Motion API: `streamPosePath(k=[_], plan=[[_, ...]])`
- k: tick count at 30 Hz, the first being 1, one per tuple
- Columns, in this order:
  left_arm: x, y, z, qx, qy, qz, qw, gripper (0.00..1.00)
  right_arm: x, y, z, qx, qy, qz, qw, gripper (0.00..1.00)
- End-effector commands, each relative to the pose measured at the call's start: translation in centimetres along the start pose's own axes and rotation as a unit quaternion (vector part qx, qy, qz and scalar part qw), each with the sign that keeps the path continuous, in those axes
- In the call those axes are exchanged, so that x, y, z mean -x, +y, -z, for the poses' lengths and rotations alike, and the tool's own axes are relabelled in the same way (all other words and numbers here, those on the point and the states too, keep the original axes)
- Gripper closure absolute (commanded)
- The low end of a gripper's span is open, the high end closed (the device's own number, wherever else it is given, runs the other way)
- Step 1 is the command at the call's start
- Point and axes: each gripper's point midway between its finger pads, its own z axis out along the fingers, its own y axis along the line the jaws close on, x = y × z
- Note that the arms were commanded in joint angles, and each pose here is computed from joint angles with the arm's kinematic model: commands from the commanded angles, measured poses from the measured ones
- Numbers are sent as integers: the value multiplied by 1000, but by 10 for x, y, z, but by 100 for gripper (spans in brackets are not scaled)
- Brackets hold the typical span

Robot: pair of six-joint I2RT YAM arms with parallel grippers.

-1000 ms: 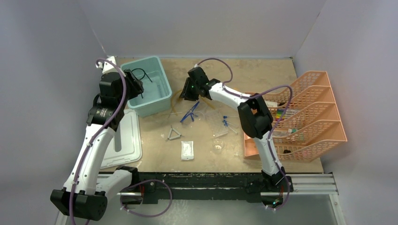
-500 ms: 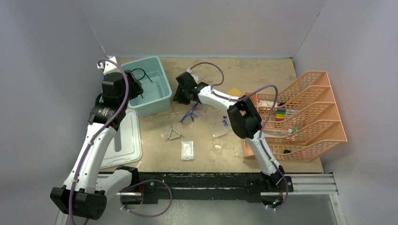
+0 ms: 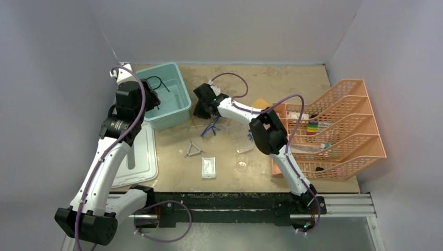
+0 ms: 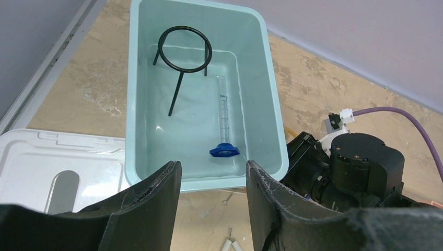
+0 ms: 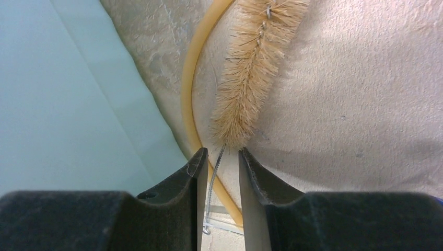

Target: Organize the chemistry lab equipment

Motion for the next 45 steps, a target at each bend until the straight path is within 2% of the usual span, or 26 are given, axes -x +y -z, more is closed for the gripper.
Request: streamPosePath(k=[1,5,10,18,26,33,37,40,45], plan=[[15,-4,5,-5,-23,-4,1000,52,1,-3,-6,-9,-4,-20,1000,70],[16,-4,6,-5,-24,-5,1000,52,-3,-3,-7,-10,6,-36,999,77],[17,-9,9,-16,-25,3,1000,52,18,12,7,26,-21,-48,998,100],[14,-29,4,-59,-12,24,998,52,87,46,73,137,-98,-56,984,100],[-2,-69,0,-154,36,53,986,43,140,58,153,231,-152,-54,959,100],[-17,-104,-4,-229,88,79,966,40,154,66,200,262,-182,-18,948,100],[-16,-117,-5,-258,94,96,957,40,162,74,227,280,-200,6,939,100],[-16,-125,-5,-277,97,107,950,39,157,80,243,298,-192,29,935,100],[-18,-150,7,-348,111,127,922,39,152,83,265,319,-188,44,928,100]])
